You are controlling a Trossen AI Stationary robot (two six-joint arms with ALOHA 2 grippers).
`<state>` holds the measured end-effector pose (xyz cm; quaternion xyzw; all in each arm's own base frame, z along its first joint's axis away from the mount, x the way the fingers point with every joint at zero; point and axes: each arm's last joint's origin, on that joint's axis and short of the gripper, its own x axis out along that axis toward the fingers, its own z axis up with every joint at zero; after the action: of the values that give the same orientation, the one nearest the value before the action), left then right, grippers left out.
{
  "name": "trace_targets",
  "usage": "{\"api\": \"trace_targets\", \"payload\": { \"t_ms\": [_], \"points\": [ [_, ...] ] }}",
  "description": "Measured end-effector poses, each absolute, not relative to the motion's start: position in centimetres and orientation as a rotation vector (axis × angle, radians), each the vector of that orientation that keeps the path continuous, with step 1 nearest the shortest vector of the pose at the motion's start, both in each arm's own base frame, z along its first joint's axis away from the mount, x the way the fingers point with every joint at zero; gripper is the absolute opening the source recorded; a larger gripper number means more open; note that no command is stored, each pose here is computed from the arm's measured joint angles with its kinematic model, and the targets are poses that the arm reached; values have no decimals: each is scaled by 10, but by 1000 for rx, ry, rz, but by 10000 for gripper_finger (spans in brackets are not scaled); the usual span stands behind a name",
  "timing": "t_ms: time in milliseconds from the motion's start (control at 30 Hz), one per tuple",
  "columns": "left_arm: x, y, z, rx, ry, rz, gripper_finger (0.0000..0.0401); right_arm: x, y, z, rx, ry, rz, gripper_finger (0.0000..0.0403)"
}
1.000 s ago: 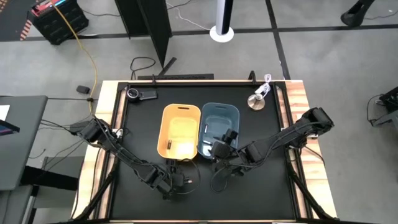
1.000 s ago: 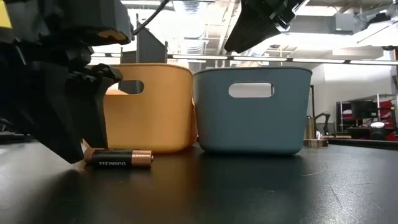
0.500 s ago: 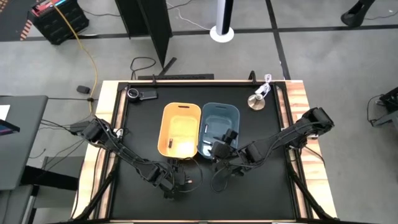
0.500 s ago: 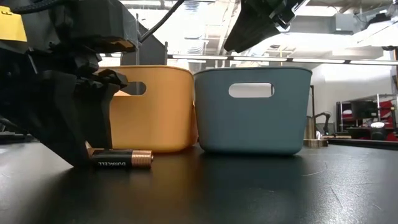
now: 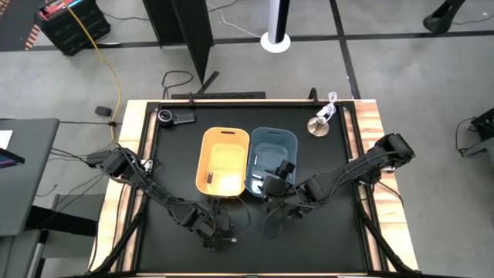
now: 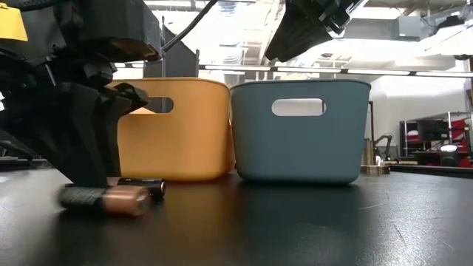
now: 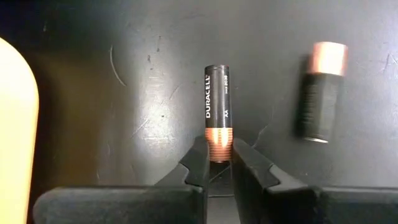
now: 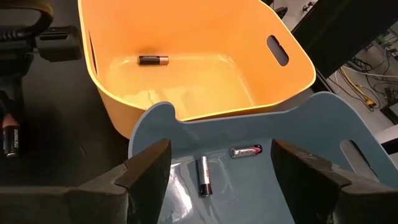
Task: Sort batteries
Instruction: Put the top black battery into the yellow bin
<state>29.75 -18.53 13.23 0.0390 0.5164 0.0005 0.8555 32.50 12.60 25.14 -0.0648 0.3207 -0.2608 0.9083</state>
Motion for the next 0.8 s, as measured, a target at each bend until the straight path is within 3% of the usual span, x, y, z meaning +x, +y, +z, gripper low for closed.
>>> {"api": "trace_targets", "payload": {
  "t_ms": [300, 533, 667, 733, 800],
  "points": [
    [286, -181, 150, 95, 1060, 92, 35, 325, 126, 251, -134, 662, -538, 291],
    [253, -183, 232, 180, 709, 194, 35, 325, 126, 252, -132, 659, -537, 291],
    [245, -150, 263, 229, 644, 342, 35, 326, 127, 252, -124, 649, -535, 291],
    [248, -118, 261, 248, 731, 469, 52, 325, 128, 252, -125, 649, -531, 291],
    [253, -90, 257, 223, 828, 539, 95, 325, 131, 253, -125, 645, -522, 291]
  ]
}}
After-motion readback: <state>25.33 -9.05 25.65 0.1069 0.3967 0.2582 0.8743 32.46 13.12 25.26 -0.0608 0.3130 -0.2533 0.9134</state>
